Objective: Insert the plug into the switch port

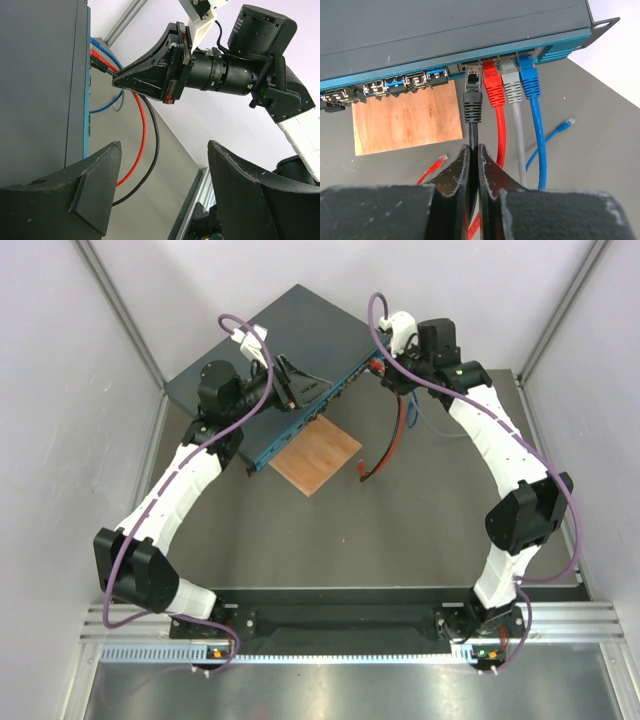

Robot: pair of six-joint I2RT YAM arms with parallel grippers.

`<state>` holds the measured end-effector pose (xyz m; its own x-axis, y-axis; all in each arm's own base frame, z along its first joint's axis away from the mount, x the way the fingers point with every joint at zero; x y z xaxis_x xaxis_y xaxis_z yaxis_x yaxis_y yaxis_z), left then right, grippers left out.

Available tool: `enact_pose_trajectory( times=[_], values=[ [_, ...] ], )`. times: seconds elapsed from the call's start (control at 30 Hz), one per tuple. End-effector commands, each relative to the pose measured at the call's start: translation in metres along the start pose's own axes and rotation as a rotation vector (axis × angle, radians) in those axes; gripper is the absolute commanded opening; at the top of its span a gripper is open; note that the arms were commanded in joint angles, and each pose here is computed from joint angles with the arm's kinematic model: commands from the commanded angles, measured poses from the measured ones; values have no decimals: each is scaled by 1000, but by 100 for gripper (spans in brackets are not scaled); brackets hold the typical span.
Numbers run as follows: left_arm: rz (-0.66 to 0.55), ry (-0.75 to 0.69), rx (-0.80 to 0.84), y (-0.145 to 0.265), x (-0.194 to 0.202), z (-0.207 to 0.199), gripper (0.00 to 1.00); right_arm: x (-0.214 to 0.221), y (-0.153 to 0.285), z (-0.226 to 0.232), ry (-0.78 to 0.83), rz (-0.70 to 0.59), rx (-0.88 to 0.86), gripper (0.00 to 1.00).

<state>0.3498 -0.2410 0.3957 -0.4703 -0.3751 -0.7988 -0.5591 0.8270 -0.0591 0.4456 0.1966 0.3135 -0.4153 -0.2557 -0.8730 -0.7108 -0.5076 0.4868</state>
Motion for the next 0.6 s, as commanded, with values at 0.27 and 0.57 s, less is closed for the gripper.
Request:
enact_pose_trajectory(
  times=[0.27,0.57],
  values=[
    [-49,-44,43,3,-12,-14,74,-19,3,2,3,-72,8,0],
    [-49,-48,45,3,-12,-15,75,-10,1,6,-3,-61,-13,0]
  ],
)
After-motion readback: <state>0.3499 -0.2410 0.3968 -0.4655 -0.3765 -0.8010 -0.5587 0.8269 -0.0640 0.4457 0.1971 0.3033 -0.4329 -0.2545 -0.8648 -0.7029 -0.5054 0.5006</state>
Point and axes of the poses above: each gripper's point midway between its finger pads, its own y axis back along the fingers, its own z axis along the line the jaws close on, x = y × z, the point moved 3 cm from there along y, back along the fingers, and after that the axes turned 6 degrees about -y, right-handed, at the moved point
